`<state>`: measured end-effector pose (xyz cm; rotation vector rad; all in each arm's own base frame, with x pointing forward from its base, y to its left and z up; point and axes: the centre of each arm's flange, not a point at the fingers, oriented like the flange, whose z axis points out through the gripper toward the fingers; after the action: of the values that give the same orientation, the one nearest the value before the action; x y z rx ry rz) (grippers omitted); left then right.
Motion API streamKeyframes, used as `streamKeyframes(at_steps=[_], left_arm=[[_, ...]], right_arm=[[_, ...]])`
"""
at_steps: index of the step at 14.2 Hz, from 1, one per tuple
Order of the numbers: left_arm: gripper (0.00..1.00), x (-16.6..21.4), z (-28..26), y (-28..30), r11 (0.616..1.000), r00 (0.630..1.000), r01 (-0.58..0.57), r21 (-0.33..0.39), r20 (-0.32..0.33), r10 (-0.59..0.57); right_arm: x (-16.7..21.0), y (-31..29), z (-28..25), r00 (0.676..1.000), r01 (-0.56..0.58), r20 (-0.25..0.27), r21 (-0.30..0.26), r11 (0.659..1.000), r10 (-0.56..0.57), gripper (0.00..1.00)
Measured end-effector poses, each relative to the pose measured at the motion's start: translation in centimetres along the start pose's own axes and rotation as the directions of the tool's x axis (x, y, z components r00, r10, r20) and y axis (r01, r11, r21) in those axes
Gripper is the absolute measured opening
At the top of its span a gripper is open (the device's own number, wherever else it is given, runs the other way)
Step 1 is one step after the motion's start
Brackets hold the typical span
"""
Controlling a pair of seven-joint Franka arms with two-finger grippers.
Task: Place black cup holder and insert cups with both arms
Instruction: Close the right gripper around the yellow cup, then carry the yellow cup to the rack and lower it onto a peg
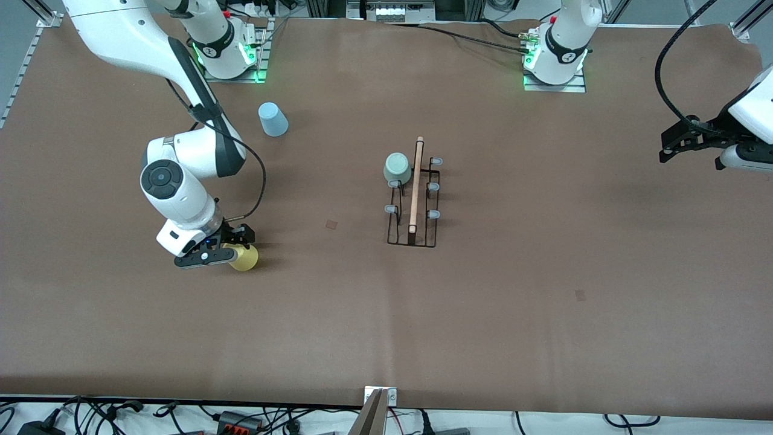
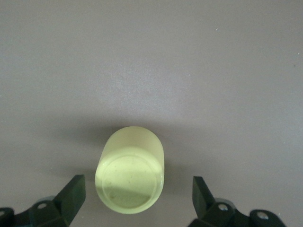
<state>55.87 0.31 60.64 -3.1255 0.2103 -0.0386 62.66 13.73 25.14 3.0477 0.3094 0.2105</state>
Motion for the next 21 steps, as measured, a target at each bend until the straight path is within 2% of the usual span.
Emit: streamKeyframes(at_steps=[3,8,11,14,16,18,21], left_arm=[[1.0,0.0,0.0,0.0,1.0,1.0,0.0,0.0,0.0,0.0],[1.0,0.0,0.0,0.0,1.0,1.0,0.0,0.0,0.0,0.0],[1.0,0.0,0.0,0.0,1.0,1.0,0.0,0.0,0.0,0.0],[1.0,0.0,0.0,0.0,1.0,1.0,0.0,0.0,0.0,0.0],[1.0,0.0,0.0,0.0,1.0,1.0,0.0,0.0,0.0,0.0],[1.0,0.0,0.0,0.0,1.0,1.0,0.0,0.0,0.0,0.0],[1.0,0.0,0.0,-0.1,1.0,1.0,0.001,0.0,0.0,-0.001]], right_arm=[[-0.1,-0.2,0.5,1.0,0.003,-0.026,0.005,1.0,-0.003,1.0],[-0.7,-0.6,2.6,0.999,0.008,-0.037,0.012,1.0,-0.008,0.98],[-0.7,-0.6,2.6,0.999,0.009,-0.044,0.013,1.0,-0.009,0.67],[-0.4,-0.5,2.1,0.999,0.01,-0.054,0.012,1.0,-0.009,0.67],[-0.1,-0.4,0.2,0.999,0.0,-0.042,0.009,1.0,0.0,0.67],[0.6,-2.0,-4.4,0.997,-0.066,-0.039,0.021,0.998,0.067,0.67],[0.4,-10.7,-13.2,0.972,-0.233,-0.024,0.064,0.97,0.235,0.67]])
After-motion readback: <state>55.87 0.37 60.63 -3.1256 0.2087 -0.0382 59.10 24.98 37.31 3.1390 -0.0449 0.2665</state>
